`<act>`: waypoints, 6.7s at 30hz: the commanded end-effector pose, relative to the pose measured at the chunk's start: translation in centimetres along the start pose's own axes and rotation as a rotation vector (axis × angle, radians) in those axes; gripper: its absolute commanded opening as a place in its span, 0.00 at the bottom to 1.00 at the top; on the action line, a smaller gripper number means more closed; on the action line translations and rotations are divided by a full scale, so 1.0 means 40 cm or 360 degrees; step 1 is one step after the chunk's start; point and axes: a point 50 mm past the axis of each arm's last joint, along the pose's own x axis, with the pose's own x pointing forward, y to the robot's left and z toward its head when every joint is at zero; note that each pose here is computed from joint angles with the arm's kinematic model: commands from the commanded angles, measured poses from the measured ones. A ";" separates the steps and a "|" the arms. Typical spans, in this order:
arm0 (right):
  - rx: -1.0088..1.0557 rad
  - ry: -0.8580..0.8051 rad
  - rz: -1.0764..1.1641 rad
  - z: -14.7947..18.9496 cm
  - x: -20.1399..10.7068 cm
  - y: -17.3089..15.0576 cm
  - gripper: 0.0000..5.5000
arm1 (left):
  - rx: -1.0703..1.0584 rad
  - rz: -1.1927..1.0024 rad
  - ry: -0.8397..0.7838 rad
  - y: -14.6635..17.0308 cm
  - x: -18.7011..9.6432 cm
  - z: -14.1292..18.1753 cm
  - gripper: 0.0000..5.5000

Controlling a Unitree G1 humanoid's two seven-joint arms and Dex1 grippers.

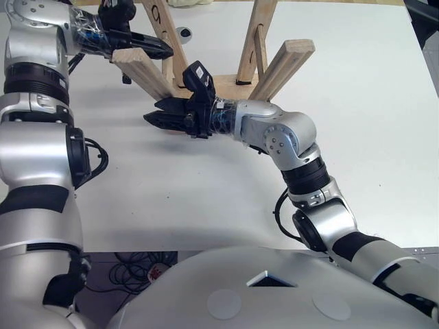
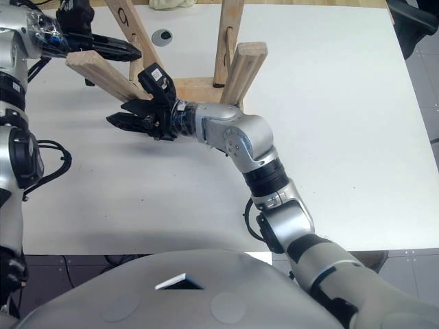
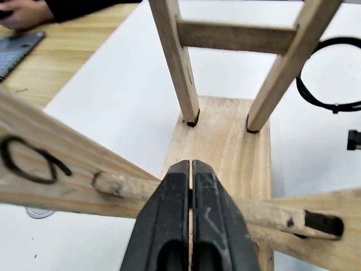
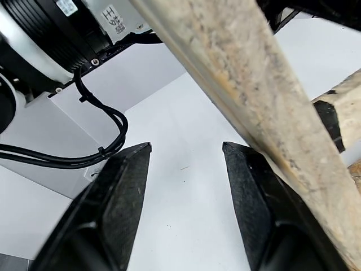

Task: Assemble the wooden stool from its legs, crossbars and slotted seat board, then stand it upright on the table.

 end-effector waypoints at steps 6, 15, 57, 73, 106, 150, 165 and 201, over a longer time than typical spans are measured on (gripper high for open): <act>-0.0262 0.0092 0.0131 0.000 0.004 0.032 0.43 | 0.0096 0.0565 -0.0821 0.053 -0.078 0.139 0.00; -0.0589 0.0107 0.0085 -0.022 -0.105 0.081 0.61 | -0.0133 0.1020 -0.0696 -0.025 -0.171 -0.081 0.09; 0.0233 0.0094 -0.0093 -0.047 -0.391 -0.246 0.37 | -0.0952 -0.0006 -0.0577 -0.204 0.087 -0.244 0.25; 0.1430 -0.0067 -0.0260 0.003 -0.397 -0.247 0.46 | -0.1738 0.0070 -0.0343 -0.227 0.075 -0.221 0.34; -0.0262 -0.0029 -0.0571 -0.056 -0.563 -0.181 0.98 | -0.0392 0.0393 -0.0355 -0.187 -0.061 -0.250 0.52; 0.1682 -0.1276 -0.0210 0.290 -0.388 -0.133 0.25 | -0.2665 0.0936 -0.1310 -0.021 0.057 -0.052 0.23; 0.1893 -0.1344 -0.0525 0.180 -0.461 -0.284 0.53 | -0.2546 0.1356 -0.1724 0.041 0.051 -0.106 0.40; -0.0012 -0.1027 -0.1760 -0.047 -0.424 -0.220 0.00 | -0.1465 0.1884 -0.0663 -0.263 0.173 -0.322 0.00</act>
